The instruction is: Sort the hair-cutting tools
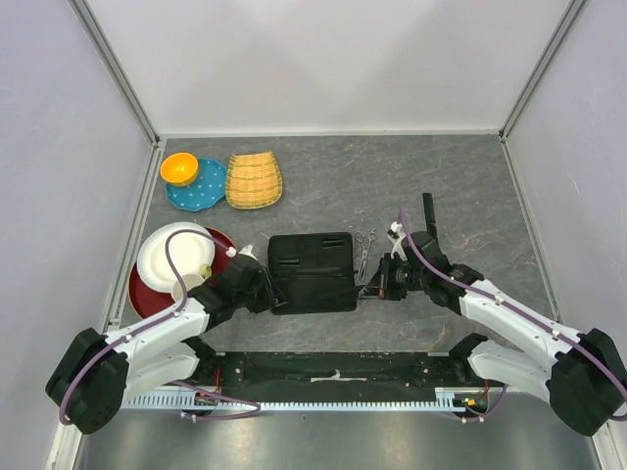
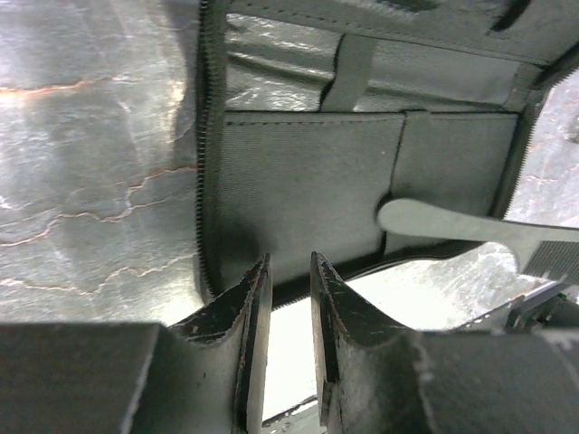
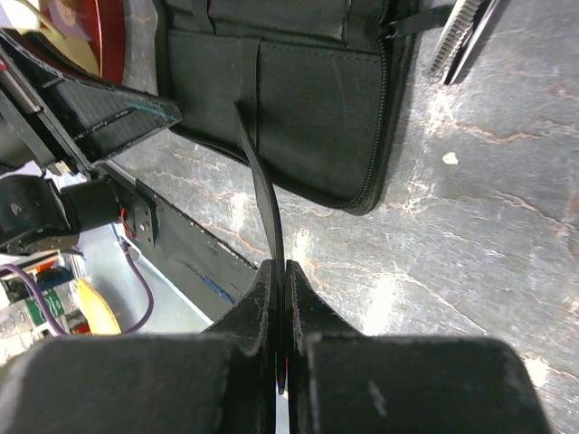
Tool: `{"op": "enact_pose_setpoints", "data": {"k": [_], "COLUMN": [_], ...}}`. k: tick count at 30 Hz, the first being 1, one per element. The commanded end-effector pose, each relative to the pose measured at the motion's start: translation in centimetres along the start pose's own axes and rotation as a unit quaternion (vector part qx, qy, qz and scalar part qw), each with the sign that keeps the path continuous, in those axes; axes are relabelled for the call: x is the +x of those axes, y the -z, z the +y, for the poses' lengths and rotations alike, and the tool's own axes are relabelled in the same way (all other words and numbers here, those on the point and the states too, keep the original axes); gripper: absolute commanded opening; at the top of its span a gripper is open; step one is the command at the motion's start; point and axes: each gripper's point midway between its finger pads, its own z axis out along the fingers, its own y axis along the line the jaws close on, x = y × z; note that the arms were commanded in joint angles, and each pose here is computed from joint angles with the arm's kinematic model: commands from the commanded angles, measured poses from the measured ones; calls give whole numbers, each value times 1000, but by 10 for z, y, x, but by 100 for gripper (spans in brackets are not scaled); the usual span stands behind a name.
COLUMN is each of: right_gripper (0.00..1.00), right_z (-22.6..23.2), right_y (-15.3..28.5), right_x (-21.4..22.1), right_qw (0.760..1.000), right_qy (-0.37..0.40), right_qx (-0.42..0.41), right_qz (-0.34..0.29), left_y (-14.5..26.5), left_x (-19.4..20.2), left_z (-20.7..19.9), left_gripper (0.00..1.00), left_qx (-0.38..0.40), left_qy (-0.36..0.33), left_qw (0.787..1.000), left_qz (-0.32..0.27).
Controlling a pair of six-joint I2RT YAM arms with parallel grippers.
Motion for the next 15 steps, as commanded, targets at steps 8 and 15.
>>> {"op": "enact_pose_setpoints", "data": {"k": [8, 15], "right_gripper": [0, 0], "right_z": [5, -7], "right_y": [20, 20], "right_x": [-32, -30], "right_qw": [998, 998], "right_qy": [-4, -14], "right_qx": [19, 33], "right_qz": [-53, -48], "left_y": [3, 0], "left_x": [-9, -6], "left_z": [16, 21], "left_gripper": [29, 29], "left_qx": [-55, -69], "left_qy": [-2, -5], "left_qw": [998, 997], "left_qz": [-22, -15]}}
